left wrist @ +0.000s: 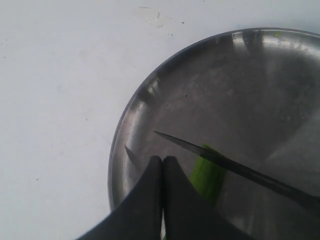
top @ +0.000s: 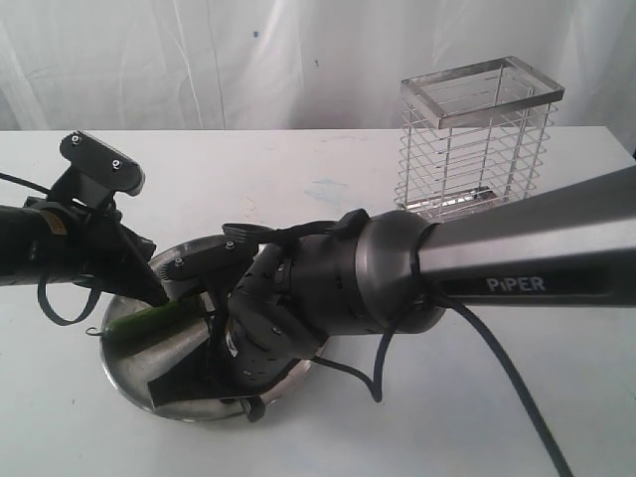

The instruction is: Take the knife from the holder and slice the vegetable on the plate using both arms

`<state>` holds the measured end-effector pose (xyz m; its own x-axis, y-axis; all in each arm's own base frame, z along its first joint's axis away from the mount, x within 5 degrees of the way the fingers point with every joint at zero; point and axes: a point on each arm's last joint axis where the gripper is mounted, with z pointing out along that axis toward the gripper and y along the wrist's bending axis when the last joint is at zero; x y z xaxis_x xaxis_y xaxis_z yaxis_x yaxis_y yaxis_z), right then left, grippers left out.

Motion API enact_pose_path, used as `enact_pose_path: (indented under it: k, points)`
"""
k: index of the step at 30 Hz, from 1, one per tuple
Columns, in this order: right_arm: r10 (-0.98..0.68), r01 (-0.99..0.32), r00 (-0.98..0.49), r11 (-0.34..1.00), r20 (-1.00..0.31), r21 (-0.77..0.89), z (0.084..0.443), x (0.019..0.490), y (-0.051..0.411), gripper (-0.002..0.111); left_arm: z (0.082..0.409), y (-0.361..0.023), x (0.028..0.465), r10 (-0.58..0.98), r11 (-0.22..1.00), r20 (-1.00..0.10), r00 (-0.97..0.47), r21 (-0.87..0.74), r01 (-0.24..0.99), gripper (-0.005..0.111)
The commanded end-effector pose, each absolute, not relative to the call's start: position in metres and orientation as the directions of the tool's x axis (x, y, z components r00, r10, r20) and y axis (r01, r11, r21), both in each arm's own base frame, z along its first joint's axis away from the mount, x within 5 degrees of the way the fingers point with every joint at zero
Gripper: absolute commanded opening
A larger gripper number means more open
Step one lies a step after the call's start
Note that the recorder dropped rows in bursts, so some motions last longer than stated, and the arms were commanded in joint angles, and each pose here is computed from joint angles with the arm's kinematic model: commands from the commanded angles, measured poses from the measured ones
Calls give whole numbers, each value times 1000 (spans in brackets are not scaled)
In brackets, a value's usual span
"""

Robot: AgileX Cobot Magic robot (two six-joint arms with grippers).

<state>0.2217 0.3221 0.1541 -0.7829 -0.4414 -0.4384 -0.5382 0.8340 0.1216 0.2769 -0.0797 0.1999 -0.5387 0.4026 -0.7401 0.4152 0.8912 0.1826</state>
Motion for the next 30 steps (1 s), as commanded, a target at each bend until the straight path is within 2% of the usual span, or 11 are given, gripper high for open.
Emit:
enact_pose_path:
  k: [1,7,20,27,30]
  points:
    - [-451,-541,-785,833,-424,115,149,221,323,0,201,-79,275,383,900,-740,-553,163,404,0]
    - [-456,-541,-787,834,-416,109,146,221,323,0,202,-79,275,373,904,-745,-554,157,398,0]
    - [-456,-540,-787,834,-414,108,146,221,322,0,200,-80,287,249,947,-810,-530,89,309,0]
    - [-457,-540,-788,835,-413,107,146,221,322,0,201,-83,317,197,961,-769,-608,29,275,0]
    - [-458,-541,-787,834,-413,105,146,221,322,0,203,-71,330,96,981,-736,-670,-43,188,0]
